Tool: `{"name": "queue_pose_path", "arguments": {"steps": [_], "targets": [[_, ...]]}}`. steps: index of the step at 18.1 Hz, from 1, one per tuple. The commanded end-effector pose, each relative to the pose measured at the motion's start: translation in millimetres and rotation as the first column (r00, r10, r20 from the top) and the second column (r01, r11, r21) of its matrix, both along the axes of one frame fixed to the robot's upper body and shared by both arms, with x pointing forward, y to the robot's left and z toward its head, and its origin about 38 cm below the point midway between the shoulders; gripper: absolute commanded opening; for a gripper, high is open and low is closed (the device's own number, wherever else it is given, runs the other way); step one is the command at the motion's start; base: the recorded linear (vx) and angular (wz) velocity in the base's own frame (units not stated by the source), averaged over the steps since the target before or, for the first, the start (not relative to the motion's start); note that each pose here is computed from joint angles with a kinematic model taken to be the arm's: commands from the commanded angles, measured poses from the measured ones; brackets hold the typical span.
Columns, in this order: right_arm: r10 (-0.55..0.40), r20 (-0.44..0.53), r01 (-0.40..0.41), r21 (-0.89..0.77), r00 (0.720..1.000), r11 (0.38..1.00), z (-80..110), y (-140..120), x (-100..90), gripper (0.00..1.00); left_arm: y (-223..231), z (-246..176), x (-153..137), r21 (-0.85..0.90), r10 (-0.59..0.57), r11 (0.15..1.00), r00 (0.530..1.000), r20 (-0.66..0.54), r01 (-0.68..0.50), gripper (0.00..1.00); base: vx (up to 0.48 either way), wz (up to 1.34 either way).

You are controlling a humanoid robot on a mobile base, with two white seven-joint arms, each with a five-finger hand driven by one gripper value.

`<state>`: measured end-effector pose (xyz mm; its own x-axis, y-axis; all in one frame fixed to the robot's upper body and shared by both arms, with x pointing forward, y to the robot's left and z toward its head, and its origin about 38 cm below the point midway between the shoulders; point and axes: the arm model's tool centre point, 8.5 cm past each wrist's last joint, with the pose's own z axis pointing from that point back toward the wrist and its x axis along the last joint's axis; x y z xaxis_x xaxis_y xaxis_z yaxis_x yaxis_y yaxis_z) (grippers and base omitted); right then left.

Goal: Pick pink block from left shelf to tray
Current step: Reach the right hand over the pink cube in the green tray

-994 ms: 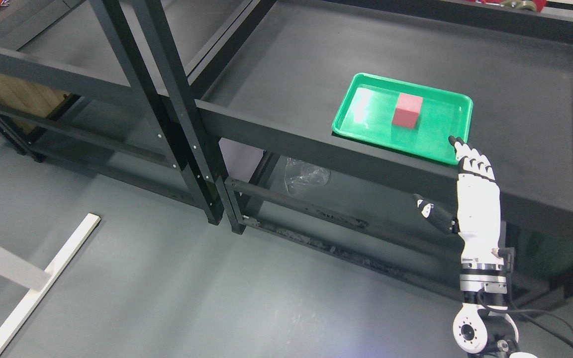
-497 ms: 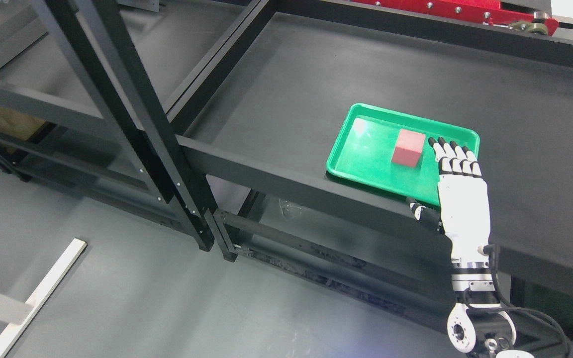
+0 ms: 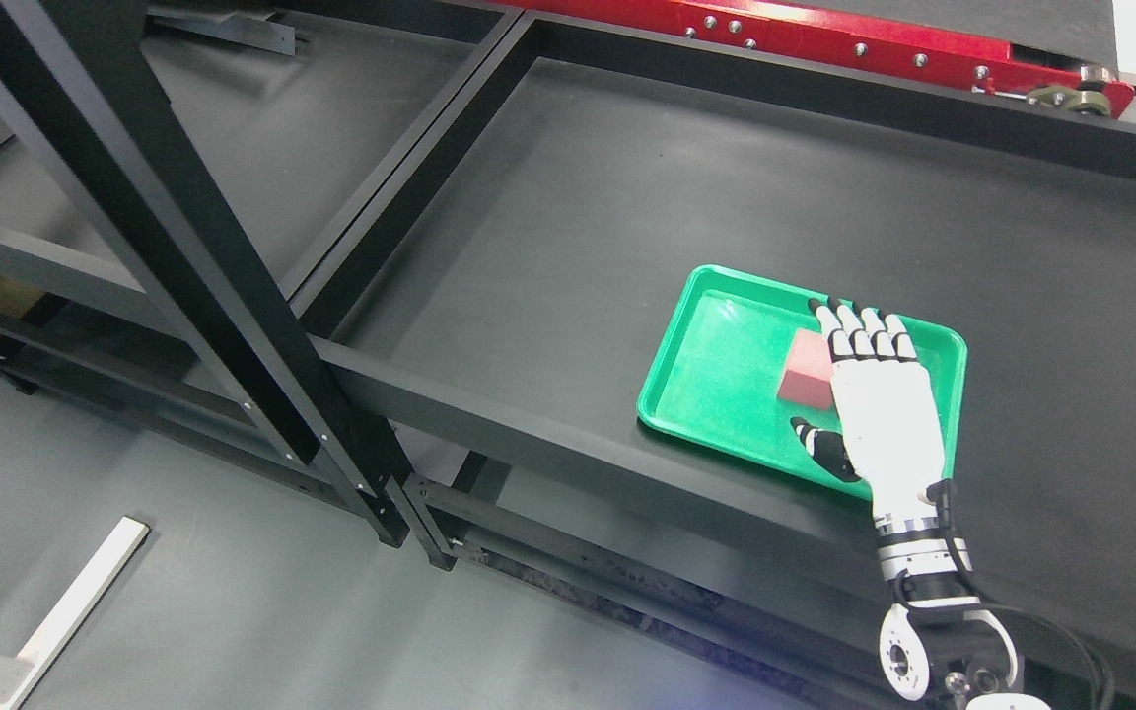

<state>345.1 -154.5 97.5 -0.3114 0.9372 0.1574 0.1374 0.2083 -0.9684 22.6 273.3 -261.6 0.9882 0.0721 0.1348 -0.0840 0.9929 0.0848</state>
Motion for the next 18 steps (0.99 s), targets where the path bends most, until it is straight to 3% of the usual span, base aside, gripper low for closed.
{"name": "queue_pose_path", "arguments": {"steps": [1, 8, 18], "targets": [[0.031, -0.055, -0.034, -0.043, 0.998, 0.998, -8.3, -1, -1.3, 1.00, 11, 1, 7, 0.018, -0.003, 1.000, 1.000, 0.014, 0.003, 1.00, 0.178, 0.03], [0.053, -0.198, -0.070, -0.083, 0.979, 0.994, -31.9, 4, -3.2, 1.00, 11, 1, 7, 0.018, -0.003, 1.000, 1.000, 0.014, 0.003, 1.00, 0.133, 0.01], [0.057, -0.322, -0.098, -0.113, 0.945, 0.989, -54.9, 6, -4.0, 1.00, 11, 1, 7, 0.018, -0.003, 1.000, 1.000, 0.014, 0.003, 1.00, 0.064, -0.03]]}}
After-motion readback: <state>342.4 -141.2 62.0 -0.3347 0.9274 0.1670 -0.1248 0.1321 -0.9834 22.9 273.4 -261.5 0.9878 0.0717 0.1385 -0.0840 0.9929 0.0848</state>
